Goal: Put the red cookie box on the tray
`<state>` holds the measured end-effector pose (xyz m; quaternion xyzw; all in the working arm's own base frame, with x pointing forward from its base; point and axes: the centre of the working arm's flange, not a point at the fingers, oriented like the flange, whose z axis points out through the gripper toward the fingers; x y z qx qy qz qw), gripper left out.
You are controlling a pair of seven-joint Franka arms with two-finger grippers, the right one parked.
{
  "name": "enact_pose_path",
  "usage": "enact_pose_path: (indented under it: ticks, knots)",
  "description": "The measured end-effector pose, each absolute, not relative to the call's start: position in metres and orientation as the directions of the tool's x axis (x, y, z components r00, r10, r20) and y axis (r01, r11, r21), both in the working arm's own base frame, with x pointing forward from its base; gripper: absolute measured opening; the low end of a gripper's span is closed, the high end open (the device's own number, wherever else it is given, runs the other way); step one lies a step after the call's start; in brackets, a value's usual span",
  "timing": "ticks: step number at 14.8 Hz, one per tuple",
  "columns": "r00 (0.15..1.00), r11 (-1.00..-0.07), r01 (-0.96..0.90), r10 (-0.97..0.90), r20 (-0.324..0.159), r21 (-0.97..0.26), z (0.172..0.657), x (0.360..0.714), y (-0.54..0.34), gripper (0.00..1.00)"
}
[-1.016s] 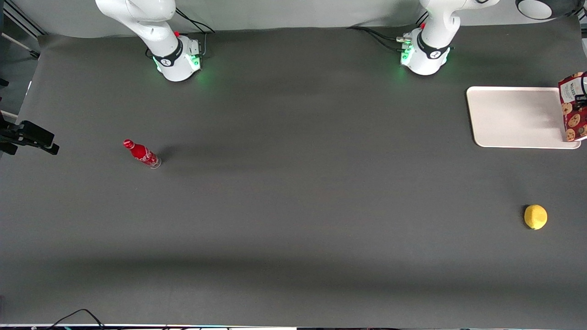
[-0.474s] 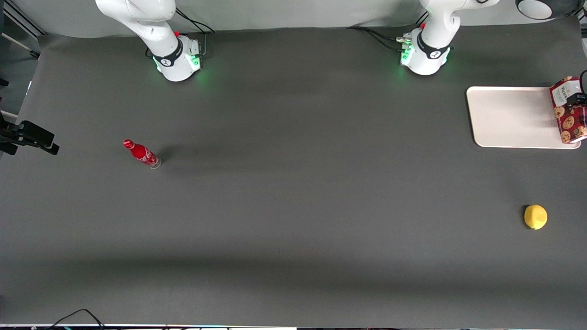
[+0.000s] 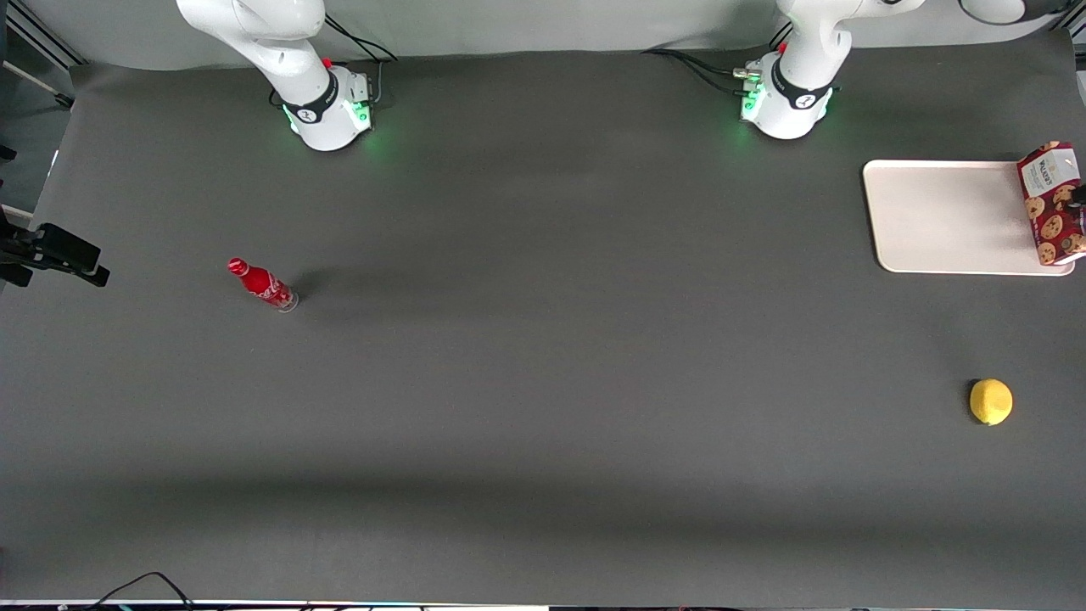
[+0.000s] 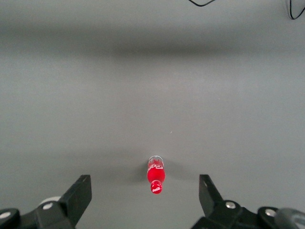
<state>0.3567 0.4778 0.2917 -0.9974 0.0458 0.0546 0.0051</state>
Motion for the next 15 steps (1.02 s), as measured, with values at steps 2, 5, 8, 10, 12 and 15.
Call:
enact_pose_path:
  ticks: [2, 5, 8, 10, 12, 15]
  knots:
    - [0.995, -0.997, -0.071, -0.074, -0.067, 0.044, 0.344, 0.378, 0.482, 1.0]
    - [0.997, -0.996, -0.044, -0.048, -0.052, 0.078, 0.443, 0.411, 0.478, 1.0]
    - [0.999, -0.996, -0.01, -0.014, -0.049, 0.086, 0.528, 0.441, 0.451, 1.0]
    - [0.996, -0.995, 0.01, 0.002, -0.087, 0.097, 0.573, 0.458, 0.421, 1.0]
    - [0.991, -0.994, 0.033, 0.02, -0.133, 0.1, 0.615, 0.478, 0.376, 1.0]
    - [0.983, -0.994, 0.057, 0.04, -0.181, 0.089, 0.669, 0.498, 0.293, 1.0]
